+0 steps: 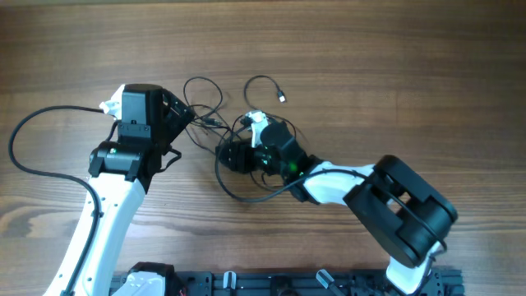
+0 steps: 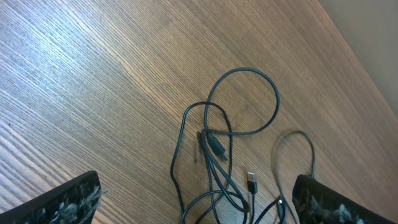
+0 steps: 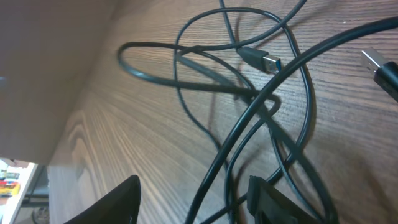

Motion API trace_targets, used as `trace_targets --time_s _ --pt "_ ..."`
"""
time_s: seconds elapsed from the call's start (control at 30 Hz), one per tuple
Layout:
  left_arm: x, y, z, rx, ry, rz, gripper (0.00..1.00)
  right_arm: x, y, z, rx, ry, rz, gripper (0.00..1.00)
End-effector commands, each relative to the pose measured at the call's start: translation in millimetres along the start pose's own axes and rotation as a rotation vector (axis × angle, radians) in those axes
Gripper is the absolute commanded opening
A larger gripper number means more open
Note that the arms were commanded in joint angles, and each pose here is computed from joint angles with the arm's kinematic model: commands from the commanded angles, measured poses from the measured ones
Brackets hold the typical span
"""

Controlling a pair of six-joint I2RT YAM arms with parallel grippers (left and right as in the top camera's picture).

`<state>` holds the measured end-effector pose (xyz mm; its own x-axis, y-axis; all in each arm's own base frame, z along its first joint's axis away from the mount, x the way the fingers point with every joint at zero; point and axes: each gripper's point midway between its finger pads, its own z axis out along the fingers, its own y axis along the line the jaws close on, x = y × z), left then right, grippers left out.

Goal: Untangle cables

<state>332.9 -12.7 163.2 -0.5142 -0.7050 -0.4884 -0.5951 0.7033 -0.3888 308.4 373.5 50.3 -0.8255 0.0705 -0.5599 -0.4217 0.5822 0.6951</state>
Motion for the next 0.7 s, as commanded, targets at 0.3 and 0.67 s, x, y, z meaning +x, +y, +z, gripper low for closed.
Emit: trace_targets --time_s 0.3,0.67 --pt "-4 0 0 -0.005 -0.012 -0.013 1.0 -60 16 -53 -0.123 0.085 0.004 0.05" --pt "-4 0 0 -0.005 -0.012 -0.013 1.0 -165 104 -323 -0.053 -0.443 -0.373 0.05"
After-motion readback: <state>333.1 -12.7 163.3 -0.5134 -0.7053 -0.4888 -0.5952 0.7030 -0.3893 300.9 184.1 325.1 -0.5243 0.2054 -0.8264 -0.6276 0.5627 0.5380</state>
